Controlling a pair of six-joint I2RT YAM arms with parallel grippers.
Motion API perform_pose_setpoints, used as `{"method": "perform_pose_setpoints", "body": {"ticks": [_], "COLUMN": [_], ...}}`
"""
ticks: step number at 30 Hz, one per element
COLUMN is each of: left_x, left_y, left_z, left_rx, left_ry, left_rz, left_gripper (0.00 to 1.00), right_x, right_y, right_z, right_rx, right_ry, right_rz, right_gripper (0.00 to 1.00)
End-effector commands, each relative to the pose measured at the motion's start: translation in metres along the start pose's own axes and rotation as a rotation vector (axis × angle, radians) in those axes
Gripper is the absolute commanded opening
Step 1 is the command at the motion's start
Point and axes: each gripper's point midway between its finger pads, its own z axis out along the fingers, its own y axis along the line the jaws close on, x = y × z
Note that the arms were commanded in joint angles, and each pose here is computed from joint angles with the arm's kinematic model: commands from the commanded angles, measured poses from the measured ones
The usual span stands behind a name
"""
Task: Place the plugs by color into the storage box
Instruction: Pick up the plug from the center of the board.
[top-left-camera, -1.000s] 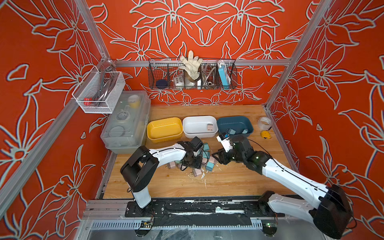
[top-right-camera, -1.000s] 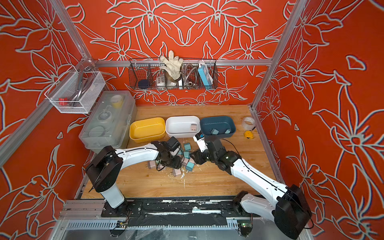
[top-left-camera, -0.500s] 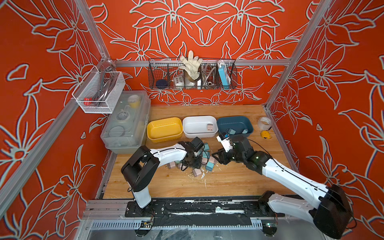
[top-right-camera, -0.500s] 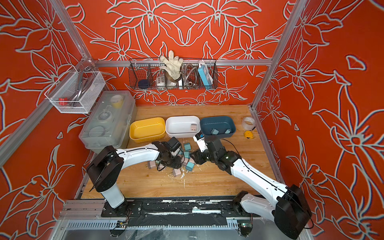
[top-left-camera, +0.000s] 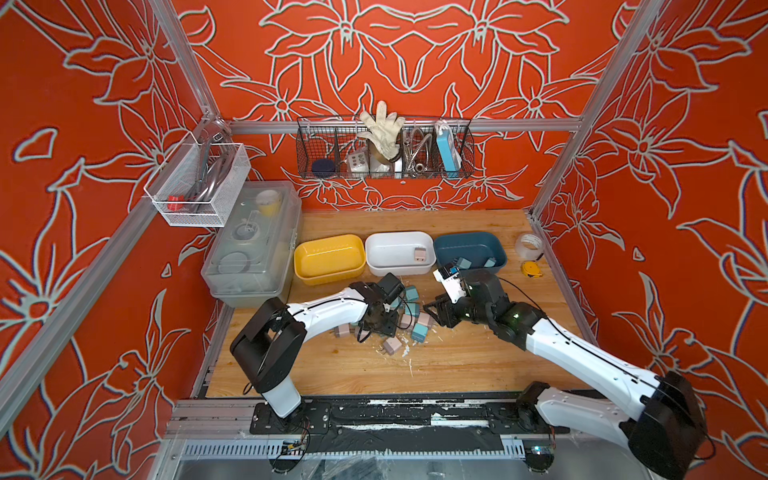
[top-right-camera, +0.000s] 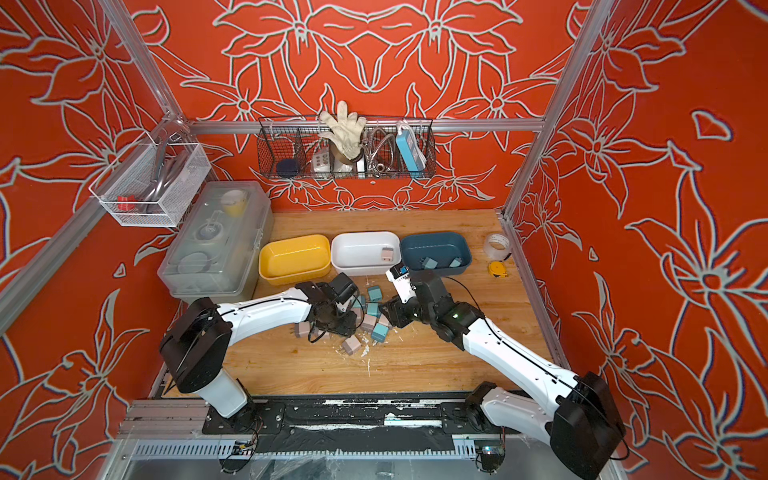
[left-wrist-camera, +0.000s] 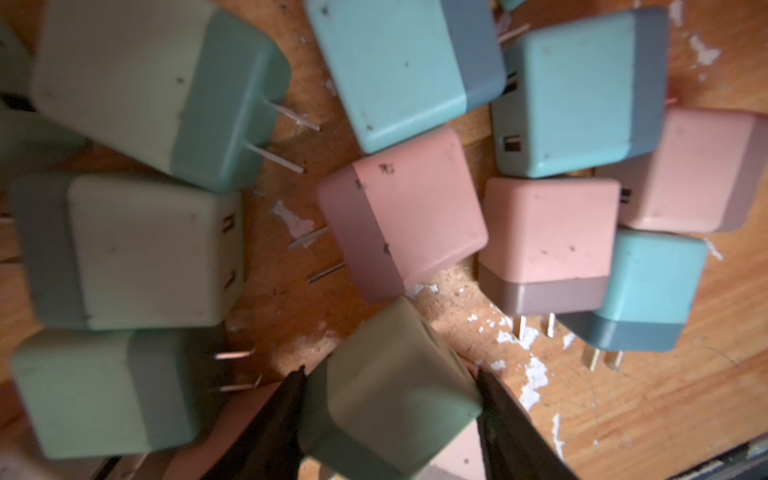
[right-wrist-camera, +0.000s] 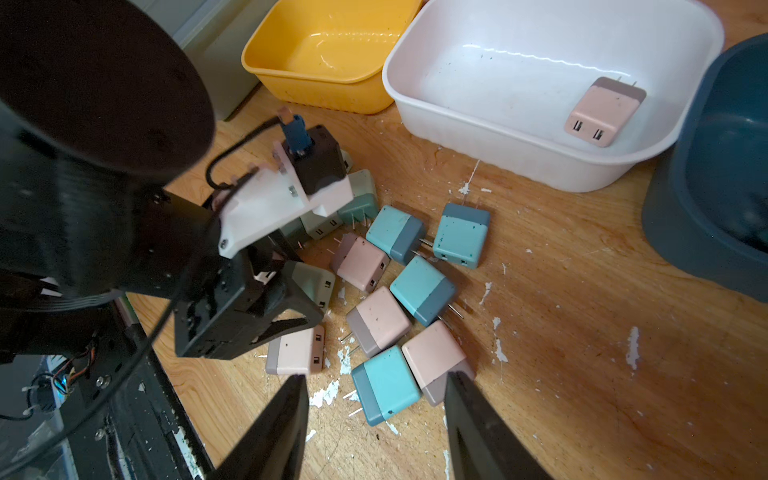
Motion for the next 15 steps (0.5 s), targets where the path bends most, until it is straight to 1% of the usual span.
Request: {"method": "perform_pose_setpoints", "body": {"ticks": [1,4,7,11,15], "left_x": [0.0,-0.001,-0.006,-0.019,-0.023], "left_y": [0.002,0.001,0.004,0.009,0.014], "left_z": [-0.02,-0.032,-0.043,-0.056,-0.061], "left_rx": [0.004,0.018,0.006,-0.037,-0.062], "left_ry": [-0.041,-0.073,-0.112,-0.182,-0.207], "left_rz": [-0.007,-0.002,0.019,0.044,0.043], "left_gripper": [0.48,0.48,0.48,0.48,0.48], "right_x": [-0.026,-0.035,-0.044,-0.056,-0.067], "right_y": [0.014,0.019,0.022,0.02,0.018], "right_z": [0.002,0.006,0.009,0.013,0.015], "right_rx": [-0.052,-0.076,-0.094,-0.08,-0.06], "right_ry": [-0.023,-0.026,-0.062,-0.089,-0.089], "right_rz": [-0.046,-0.035,-0.019,-0.023,-0.045], "right_gripper": [0.57,0.57,0.57,0.57,0.57]}}
